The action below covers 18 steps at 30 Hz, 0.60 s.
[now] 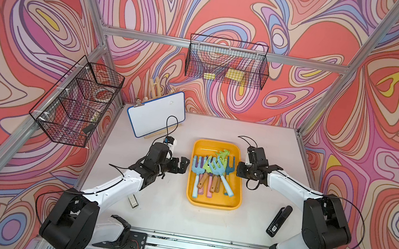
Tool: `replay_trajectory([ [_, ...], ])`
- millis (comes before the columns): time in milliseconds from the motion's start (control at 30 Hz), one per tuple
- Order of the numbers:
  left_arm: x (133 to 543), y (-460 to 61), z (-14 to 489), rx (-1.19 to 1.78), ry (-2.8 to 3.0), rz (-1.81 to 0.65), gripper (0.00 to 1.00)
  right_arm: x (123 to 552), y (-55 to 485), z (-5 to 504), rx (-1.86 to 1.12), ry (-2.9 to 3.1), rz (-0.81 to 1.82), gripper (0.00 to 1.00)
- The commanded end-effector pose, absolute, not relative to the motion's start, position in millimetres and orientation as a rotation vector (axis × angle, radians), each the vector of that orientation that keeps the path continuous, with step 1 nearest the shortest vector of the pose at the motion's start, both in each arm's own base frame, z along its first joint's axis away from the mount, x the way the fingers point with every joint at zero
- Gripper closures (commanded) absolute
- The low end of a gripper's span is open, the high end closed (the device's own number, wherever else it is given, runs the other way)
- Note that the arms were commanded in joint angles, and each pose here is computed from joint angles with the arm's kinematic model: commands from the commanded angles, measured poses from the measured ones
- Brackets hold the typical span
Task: Take the hand rake out of the storage box
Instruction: Move the storage box to the center of the board.
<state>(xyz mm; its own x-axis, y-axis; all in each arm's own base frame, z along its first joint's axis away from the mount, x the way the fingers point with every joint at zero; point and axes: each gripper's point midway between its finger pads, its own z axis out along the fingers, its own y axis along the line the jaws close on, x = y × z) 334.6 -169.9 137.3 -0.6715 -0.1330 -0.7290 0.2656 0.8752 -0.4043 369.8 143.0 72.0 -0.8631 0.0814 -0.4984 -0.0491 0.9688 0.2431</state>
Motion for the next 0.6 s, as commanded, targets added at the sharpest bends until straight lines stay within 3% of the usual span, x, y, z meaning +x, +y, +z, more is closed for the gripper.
replay_trajectory([
  [0, 351.1, -182.0, 166.0, 0.214, 2.064, -0.626, 0.01, 379.8, 156.4, 76.1, -0.044, 2.557, 0.396, 0.93],
  [133, 348.7, -187.7, 168.6, 0.247, 2.016, -0.669, 0.01, 377.9, 157.6, 79.6, -0.033, 2.543, 0.419, 0.85],
  [300, 344.6, -183.2, 167.1, 0.221, 1.999, -0.669, 0.01, 372.0, 158.0, 85.7, -0.024, 2.526, 0.448, 0.57],
  [567, 334.2, -172.8, 163.5, 0.187, 1.969, -0.653, 0.16, 347.5, 160.9, 104.4, -0.088, 2.522, 0.518, 0.53],
])
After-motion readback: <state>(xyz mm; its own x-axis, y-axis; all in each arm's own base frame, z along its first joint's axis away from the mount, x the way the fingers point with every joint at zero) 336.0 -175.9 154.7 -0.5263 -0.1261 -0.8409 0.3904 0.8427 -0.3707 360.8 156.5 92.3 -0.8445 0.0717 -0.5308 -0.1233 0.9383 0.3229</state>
